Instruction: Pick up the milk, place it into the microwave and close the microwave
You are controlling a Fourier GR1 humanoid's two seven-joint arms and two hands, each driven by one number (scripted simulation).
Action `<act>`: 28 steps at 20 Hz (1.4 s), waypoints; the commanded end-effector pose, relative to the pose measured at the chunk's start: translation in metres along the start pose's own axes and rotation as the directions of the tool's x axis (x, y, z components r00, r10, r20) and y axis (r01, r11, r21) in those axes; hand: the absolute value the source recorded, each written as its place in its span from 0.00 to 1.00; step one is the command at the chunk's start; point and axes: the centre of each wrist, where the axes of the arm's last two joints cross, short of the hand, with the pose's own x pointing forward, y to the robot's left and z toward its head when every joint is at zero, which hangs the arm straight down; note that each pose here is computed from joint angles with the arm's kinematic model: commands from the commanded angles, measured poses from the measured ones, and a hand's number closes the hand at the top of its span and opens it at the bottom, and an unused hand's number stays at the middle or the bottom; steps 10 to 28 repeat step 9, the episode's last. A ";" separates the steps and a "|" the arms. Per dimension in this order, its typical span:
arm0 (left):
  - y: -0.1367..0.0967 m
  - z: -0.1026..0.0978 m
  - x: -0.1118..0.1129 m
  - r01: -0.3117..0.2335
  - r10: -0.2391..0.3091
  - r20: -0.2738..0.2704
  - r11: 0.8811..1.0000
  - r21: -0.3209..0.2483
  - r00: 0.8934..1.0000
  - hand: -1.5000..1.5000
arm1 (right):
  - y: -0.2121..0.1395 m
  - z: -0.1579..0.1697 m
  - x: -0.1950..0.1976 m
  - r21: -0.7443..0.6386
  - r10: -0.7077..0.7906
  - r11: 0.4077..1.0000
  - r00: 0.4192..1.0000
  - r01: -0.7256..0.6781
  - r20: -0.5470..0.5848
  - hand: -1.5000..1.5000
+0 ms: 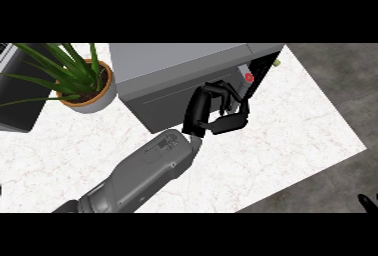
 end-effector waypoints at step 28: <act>0.003 -0.023 0.007 0.007 -0.007 0.000 1.000 0.018 1.000 1.00 | 0.002 -0.001 0.013 0.040 -0.033 0.999 0.999 0.033 -0.003 0.00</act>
